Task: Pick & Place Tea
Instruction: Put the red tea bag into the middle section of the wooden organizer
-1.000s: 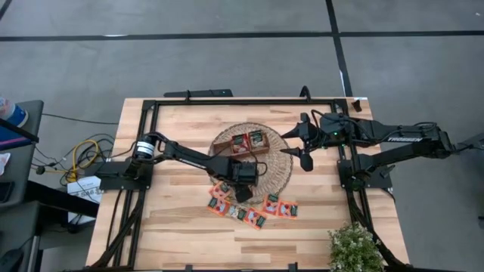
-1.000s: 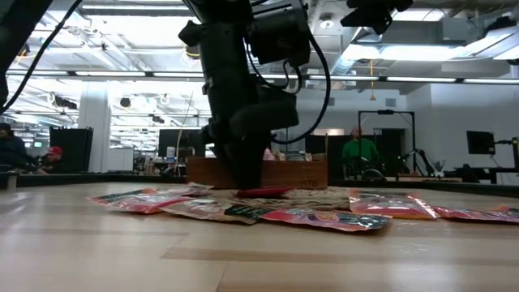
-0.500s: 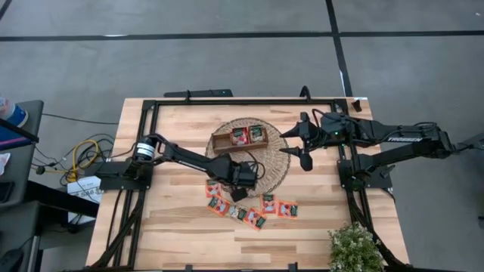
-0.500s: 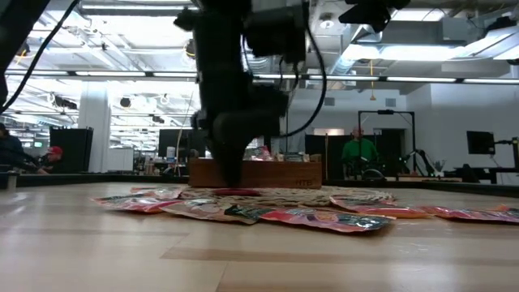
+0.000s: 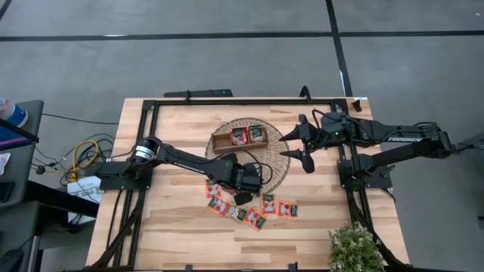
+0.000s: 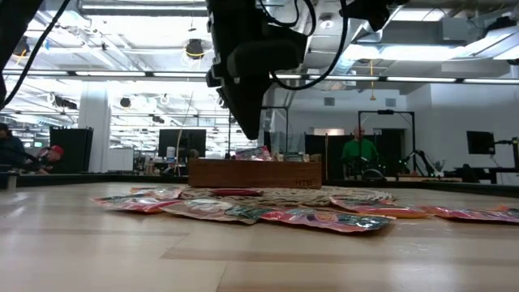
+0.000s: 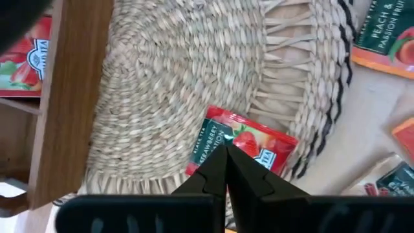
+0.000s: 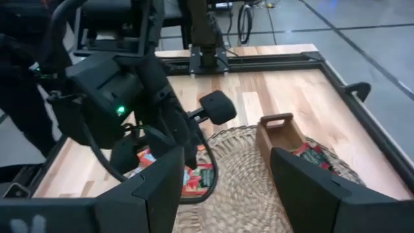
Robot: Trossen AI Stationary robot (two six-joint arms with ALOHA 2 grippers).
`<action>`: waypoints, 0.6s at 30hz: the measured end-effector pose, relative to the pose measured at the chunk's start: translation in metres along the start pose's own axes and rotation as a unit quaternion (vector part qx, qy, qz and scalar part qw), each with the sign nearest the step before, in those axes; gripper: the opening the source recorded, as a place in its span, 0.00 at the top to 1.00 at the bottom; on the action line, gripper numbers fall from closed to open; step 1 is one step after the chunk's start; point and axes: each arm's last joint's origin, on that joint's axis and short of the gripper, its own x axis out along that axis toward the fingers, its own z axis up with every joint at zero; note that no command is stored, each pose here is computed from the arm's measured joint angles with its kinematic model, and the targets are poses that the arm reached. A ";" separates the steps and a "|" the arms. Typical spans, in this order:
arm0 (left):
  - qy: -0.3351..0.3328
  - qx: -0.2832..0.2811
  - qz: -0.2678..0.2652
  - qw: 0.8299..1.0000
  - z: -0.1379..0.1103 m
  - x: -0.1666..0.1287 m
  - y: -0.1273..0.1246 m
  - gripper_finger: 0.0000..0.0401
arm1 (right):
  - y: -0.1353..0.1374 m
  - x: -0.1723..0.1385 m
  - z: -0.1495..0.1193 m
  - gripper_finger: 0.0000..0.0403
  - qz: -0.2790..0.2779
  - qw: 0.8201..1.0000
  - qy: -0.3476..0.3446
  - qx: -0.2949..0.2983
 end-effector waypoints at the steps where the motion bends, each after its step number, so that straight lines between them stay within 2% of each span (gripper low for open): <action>1: 0.001 0.000 0.000 1.000 0.000 0.002 -0.001 1.00 | 0.000 0.000 0.000 0.44 0.003 1.000 0.002 0.002; 5: 0.017 0.005 0.001 1.000 -0.002 0.011 -0.004 0.95 | 0.000 0.000 -0.001 0.44 0.003 1.000 0.004 0.002; 12: 0.062 0.005 0.012 0.998 -0.007 0.033 -0.006 0.78 | 0.000 0.000 -0.001 0.44 0.003 1.000 0.004 0.002; 18: 0.079 -0.005 -0.019 0.997 -0.006 0.048 -0.005 0.68 | 0.000 0.000 -0.001 0.44 0.003 1.000 0.004 0.002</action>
